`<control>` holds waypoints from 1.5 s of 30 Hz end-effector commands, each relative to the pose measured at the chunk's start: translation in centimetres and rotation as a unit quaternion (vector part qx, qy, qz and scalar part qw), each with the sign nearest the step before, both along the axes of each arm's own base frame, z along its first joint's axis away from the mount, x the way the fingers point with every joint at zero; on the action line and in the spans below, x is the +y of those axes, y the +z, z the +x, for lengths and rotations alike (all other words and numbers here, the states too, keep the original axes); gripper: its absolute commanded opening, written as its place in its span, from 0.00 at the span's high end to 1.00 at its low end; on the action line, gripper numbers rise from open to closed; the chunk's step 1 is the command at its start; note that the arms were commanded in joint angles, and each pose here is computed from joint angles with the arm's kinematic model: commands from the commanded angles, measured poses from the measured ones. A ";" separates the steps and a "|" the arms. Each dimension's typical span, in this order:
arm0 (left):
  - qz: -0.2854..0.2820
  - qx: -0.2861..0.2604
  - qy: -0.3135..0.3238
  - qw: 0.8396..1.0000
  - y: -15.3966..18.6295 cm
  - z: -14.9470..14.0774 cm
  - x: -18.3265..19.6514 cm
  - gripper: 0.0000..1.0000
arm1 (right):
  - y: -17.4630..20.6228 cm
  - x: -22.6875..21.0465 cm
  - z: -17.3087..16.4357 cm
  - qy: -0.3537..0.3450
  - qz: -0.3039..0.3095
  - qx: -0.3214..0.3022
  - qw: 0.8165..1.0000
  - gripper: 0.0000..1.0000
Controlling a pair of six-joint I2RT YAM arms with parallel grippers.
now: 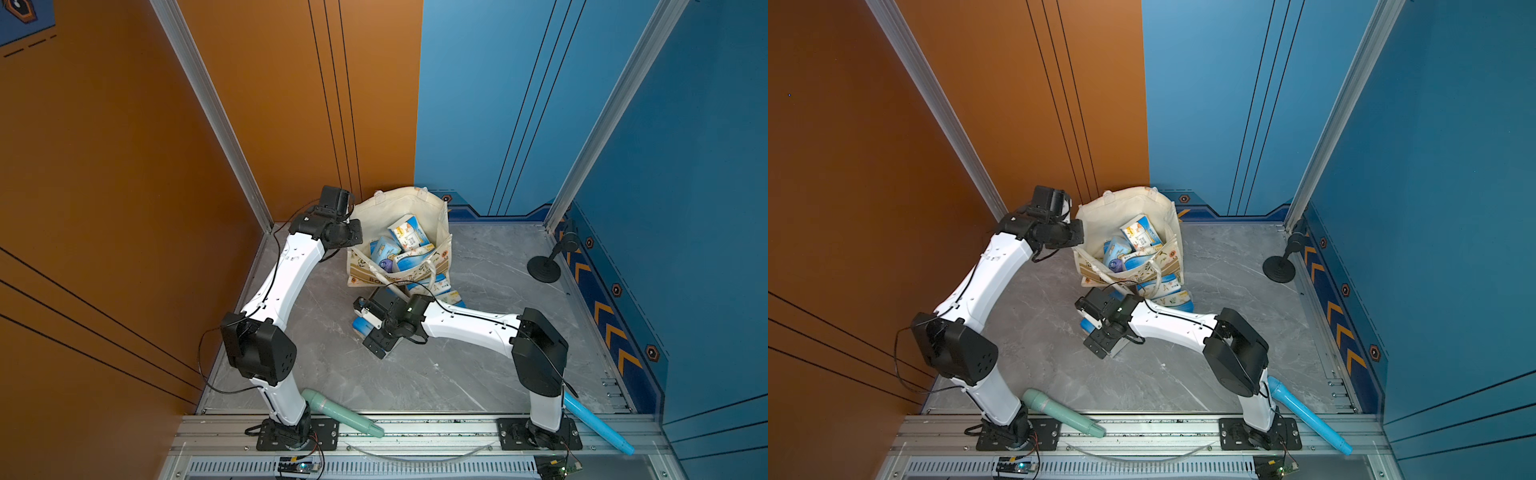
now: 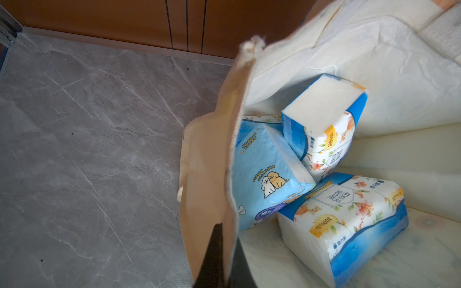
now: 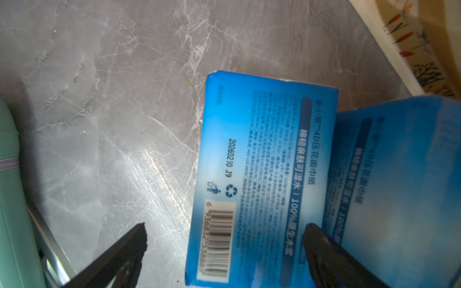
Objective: Put tissues into the canvas bag
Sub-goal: Pick up the pack of facial tissues from the center of the board.
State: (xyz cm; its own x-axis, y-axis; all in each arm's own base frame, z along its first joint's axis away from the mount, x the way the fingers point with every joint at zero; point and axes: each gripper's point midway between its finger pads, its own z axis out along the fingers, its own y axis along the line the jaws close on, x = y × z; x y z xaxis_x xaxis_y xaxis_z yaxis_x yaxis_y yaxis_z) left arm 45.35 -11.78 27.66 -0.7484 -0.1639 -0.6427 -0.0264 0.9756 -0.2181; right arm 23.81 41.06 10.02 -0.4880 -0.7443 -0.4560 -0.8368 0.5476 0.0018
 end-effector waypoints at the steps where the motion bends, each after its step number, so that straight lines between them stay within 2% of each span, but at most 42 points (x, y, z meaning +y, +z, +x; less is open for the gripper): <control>1: -0.002 -0.022 0.001 1.000 1.8 -0.5 0.7 1.00 | -0.8 0.0 0.8 -0.003 -0.025 -0.002 1.000 0.00; 13: -0.001 -0.020 0.003 1.000 1.6 -0.6 1.1 1.00 | -2.5 -1.1 3.9 -0.052 -0.052 -0.014 0.997 0.00; 18: -0.002 -0.017 0.004 1.000 1.4 -0.5 1.2 1.00 | -1.1 -0.1 3.3 -0.026 -0.034 -0.043 0.998 0.00; 26: -0.003 -0.014 0.003 1.000 1.1 -0.4 1.2 1.00 | -2.7 -0.3 3.1 -0.031 -0.042 0.005 0.999 0.00; 27: -0.003 -0.013 0.003 1.000 1.1 -0.4 1.2 1.00 | -4.1 -0.4 2.9 -0.029 -0.056 0.016 0.998 0.00; 37: -0.006 -0.016 0.001 1.000 1.4 -0.2 0.9 1.00 | -7.0 -0.1 1.8 -0.015 -0.095 0.059 0.994 0.00; 45: -0.006 -0.015 -0.002 1.000 1.3 -0.1 0.6 1.00 | -3.9 -0.3 2.4 -0.022 -0.083 0.017 0.996 0.07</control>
